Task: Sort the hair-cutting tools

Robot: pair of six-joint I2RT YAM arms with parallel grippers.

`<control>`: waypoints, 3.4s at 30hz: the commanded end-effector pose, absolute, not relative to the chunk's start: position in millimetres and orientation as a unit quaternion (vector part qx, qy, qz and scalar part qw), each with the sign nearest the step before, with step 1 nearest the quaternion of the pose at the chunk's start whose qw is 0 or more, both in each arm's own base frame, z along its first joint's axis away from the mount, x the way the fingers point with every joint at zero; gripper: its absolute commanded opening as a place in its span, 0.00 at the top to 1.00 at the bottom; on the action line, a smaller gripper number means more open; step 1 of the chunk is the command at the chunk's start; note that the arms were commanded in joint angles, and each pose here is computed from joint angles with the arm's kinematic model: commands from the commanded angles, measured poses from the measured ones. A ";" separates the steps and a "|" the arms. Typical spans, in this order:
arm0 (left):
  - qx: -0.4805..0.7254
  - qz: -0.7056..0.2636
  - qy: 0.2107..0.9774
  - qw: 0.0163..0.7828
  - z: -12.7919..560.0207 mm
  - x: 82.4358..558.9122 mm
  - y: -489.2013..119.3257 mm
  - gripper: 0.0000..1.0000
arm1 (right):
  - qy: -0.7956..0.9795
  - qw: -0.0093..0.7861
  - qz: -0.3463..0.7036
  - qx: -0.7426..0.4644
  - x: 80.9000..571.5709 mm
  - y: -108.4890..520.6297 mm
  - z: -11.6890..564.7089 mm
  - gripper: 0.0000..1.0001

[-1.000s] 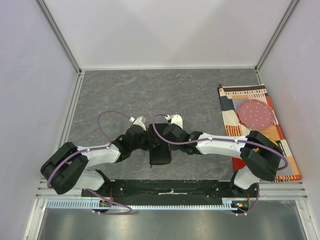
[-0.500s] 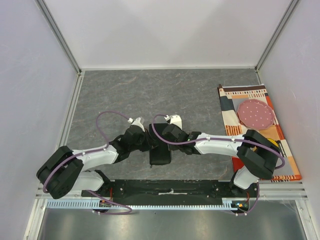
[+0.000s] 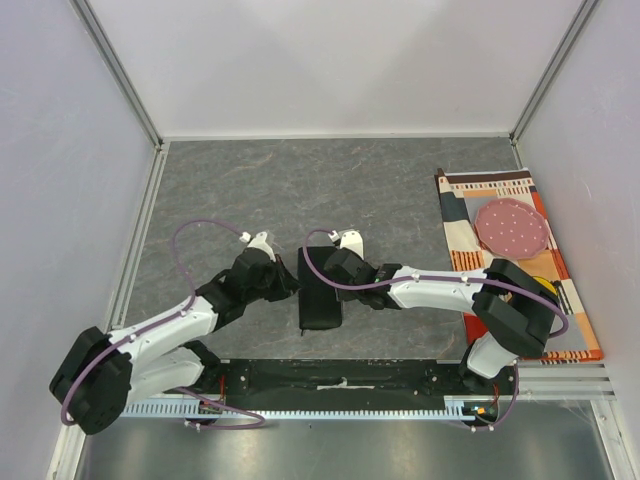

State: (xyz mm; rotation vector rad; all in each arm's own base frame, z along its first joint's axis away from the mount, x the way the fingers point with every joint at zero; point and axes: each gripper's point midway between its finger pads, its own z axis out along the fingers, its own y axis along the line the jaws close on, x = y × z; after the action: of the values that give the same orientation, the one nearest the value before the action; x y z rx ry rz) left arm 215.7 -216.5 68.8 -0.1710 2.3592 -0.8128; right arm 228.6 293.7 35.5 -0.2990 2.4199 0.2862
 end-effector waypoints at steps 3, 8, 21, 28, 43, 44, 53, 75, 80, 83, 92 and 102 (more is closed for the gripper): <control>-0.066 -0.270 0.896 0.347 77.1 220.6 -193.0 0.96 | 0.935 0.315 0.104 -0.127 220.2 291.8 12.2 0.63; -0.093 -0.258 0.903 0.331 66.2 220.8 -181.4 0.86 | 0.934 0.316 0.110 -0.128 219.2 293.1 13.8 0.63; -0.071 -0.314 0.895 0.309 52.3 218.5 -192.2 0.47 | 0.932 0.319 0.111 -0.127 218.5 289.8 13.4 0.62; -0.048 -0.330 0.893 0.300 51.3 221.6 -200.0 0.25 | 0.932 0.320 0.113 -0.127 217.9 288.8 12.0 0.62; -0.036 -0.355 0.900 0.251 21.0 218.4 -214.3 0.25 | 0.938 0.301 0.117 -0.124 216.3 281.0 1.3 0.65; -0.035 -0.354 0.901 0.248 19.0 217.8 -214.4 0.25 | 0.940 0.298 0.115 -0.123 215.6 279.0 -0.4 0.66; -0.032 -0.379 0.899 0.218 2.2 208.7 -222.4 0.25 | 0.945 0.284 0.108 -0.121 213.3 270.4 -10.2 0.66; 0.030 -0.554 0.827 0.095 -8.1 175.0 -271.2 0.35 | 0.950 0.265 0.093 -0.134 210.9 255.4 -26.2 0.65; 0.039 -0.573 0.814 0.083 -5.3 176.2 -277.5 0.35 | 0.950 0.266 0.087 -0.139 211.6 253.9 -28.0 0.65; 0.045 -0.578 0.811 0.079 -4.9 181.1 -281.8 0.42 | 0.950 0.265 0.086 -0.142 211.5 253.6 -29.5 0.65; 0.054 -0.582 0.807 0.079 1.1 199.8 -293.9 0.98 | 0.948 0.269 0.090 -0.141 211.3 253.6 -26.8 0.65; 0.048 -0.519 0.842 0.137 25.8 217.1 -292.9 0.98 | 0.920 0.317 0.144 -0.179 190.0 287.7 34.4 0.57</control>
State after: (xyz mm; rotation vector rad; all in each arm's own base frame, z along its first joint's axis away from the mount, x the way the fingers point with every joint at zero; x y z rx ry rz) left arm 233.3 -288.1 28.3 0.0401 2.3459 -1.6413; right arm 230.1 282.0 34.9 -0.3584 2.3644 0.3476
